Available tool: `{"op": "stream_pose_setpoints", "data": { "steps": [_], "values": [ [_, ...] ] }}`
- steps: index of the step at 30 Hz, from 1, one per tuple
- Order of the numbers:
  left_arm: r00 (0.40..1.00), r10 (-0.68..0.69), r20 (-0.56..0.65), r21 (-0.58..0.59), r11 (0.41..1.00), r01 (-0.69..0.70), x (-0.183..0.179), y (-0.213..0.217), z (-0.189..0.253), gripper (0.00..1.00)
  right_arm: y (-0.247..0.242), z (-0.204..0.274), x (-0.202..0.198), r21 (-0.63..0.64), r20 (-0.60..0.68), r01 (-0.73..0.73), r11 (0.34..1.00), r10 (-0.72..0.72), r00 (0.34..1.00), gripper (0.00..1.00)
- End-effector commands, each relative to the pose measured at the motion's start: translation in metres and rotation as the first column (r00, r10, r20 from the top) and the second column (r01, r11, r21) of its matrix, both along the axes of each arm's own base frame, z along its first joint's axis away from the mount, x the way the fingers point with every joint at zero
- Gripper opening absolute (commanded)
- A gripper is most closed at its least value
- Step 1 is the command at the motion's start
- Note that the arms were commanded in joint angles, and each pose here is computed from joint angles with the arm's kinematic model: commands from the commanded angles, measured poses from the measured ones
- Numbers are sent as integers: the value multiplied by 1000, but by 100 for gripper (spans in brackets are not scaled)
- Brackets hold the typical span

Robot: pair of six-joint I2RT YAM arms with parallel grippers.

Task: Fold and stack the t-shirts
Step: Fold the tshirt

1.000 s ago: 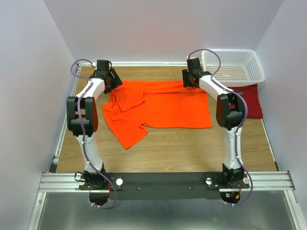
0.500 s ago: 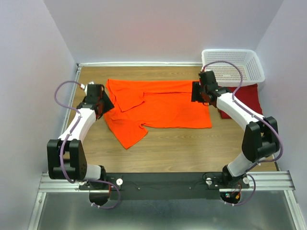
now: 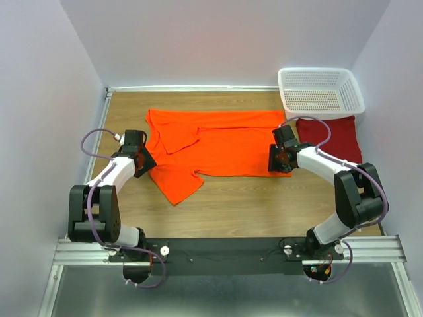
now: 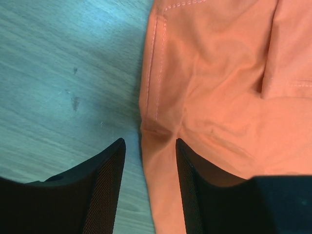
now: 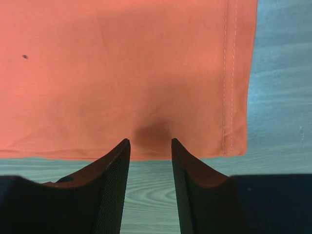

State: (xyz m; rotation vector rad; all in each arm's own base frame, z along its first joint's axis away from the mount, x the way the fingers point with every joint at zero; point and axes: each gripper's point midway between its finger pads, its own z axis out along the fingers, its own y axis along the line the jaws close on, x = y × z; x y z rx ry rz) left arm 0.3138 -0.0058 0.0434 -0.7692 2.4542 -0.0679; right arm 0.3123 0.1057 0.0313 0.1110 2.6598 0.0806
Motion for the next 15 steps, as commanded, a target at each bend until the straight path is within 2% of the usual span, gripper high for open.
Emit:
{"op": "stream_pose_setpoints", "data": {
  "steps": [1, 10, 15],
  "values": [
    [999, 50, 21, 9, 999, -50, 10, 13, -4, 54, -6, -3, 4, -13, 38, 55, 998, -54, 998, 46],
    [998, 61, 24, 19, 998, -61, 18, 22, -10, 48, -14, -5, 2, -39, 49, 93, 995, -91, 995, 45],
    [999, 31, -25, -2, 1000, -31, 15, 18, -25, 42, -18, -11, 0, -55, 37, 107, 993, -105, 994, 45]
  ]
}}
